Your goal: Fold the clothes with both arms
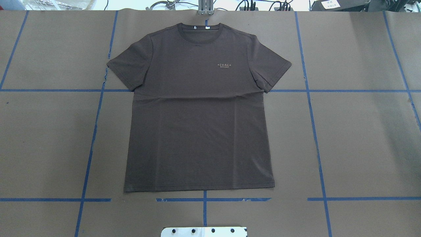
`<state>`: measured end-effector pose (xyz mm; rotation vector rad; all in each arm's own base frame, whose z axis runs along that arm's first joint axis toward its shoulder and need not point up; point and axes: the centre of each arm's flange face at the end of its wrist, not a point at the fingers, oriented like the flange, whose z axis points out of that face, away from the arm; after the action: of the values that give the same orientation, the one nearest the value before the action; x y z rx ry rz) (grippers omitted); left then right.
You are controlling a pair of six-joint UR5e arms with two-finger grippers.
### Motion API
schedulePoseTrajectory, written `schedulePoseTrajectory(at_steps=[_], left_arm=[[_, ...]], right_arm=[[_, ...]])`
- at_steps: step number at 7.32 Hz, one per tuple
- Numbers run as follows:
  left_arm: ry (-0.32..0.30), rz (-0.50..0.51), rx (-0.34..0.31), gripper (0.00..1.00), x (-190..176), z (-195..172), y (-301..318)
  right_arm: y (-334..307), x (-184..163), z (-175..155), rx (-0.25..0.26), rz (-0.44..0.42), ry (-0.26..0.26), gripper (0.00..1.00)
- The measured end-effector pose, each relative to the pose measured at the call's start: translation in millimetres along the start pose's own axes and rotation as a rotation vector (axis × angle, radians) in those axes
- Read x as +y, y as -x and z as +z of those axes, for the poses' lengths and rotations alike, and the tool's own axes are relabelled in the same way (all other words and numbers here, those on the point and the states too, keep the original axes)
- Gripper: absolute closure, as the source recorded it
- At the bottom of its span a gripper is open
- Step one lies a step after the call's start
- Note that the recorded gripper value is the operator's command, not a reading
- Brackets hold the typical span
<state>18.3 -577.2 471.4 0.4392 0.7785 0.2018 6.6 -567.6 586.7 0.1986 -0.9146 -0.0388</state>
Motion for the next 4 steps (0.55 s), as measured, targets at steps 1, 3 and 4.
schedulePoseTrajectory(at_steps=[1,3,4], left_arm=[[-0.057,-0.009,0.033,0.0,-22,2,-29],[-0.133,-0.041,0.089,0.0,-43,10,-61],[-0.156,-0.052,0.11,0.0,-49,17,-70]], right_arm=[[40,-28,29,-0.02,-0.043,0.022,0.0],[119,-74,69,-0.046,-0.092,0.021,0.0],[160,-86,88,-0.037,-0.091,-0.016,0.0]])
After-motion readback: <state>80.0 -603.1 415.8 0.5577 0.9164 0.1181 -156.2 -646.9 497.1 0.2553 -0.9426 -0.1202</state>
